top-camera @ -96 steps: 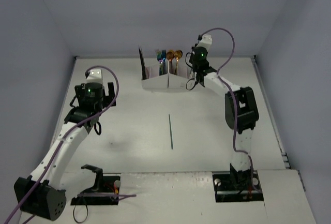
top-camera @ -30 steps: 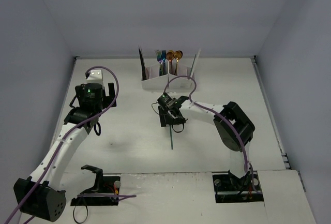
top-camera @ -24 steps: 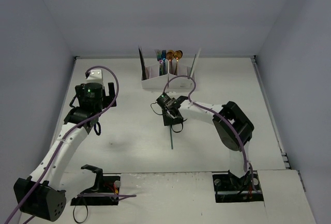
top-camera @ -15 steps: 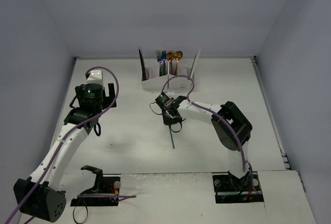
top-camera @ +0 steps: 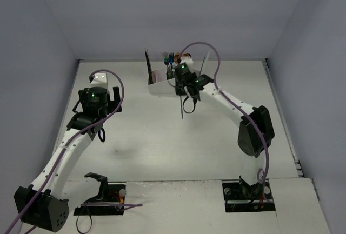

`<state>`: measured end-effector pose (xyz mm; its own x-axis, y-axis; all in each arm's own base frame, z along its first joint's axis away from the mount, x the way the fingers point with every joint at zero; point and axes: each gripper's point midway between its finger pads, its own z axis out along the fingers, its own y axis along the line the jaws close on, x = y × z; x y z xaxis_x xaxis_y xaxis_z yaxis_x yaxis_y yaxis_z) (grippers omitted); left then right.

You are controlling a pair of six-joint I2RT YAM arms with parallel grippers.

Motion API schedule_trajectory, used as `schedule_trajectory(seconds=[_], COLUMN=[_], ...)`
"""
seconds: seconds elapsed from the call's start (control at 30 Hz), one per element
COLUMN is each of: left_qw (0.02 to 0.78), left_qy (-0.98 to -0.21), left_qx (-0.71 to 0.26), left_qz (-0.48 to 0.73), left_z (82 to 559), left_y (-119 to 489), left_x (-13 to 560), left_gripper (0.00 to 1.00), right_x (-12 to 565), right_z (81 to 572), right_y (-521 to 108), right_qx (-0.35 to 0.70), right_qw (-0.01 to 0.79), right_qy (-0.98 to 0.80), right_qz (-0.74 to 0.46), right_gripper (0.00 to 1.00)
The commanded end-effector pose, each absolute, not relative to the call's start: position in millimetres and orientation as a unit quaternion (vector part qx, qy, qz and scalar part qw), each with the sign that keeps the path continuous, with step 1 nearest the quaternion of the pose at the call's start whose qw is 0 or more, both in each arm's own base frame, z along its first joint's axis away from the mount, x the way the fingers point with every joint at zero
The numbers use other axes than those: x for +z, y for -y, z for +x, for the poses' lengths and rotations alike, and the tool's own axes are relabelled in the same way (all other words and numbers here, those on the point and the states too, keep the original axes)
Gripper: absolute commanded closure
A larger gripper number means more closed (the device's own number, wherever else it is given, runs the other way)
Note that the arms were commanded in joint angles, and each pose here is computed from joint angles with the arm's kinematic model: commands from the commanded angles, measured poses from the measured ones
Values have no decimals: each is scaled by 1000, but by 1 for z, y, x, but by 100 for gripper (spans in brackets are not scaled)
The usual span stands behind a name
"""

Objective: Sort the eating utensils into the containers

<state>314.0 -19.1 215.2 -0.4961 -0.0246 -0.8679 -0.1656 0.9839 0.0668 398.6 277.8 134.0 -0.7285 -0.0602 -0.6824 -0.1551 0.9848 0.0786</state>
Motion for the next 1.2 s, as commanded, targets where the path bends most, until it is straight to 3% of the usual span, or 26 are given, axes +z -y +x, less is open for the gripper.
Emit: schedule_trajectory(seconds=[0.0,0.1,0.37,0.63,1.0,1.17], left_qw=[532,532,532,536,535,534], left_qy=[-841,-842,-842,-838,-839,-841], left_qx=[70,70,69,75,74,72], left_qz=[-65,-65,-62,-67,-65,-60], left_z=[319,320,320,318,318,319], left_y=[16,16,16,13,14,15], left_x=[240,239,240,243,241,241], left_gripper=[3,3,3,3,3,3], right_x=[275,316,356,306,225,213], right_z=[469,506,570,612,606,596], right_y=[-228,-199,-150,-151,-162,-172], right_qx=[77,80,61,50,69,91], right_qw=[538,607,706,715,687,674], right_qy=[-839,-789,-697,-690,-719,-730], right_qz=[12,50,106,97,84,68], right_gripper=[100,100,100,100,100,90])
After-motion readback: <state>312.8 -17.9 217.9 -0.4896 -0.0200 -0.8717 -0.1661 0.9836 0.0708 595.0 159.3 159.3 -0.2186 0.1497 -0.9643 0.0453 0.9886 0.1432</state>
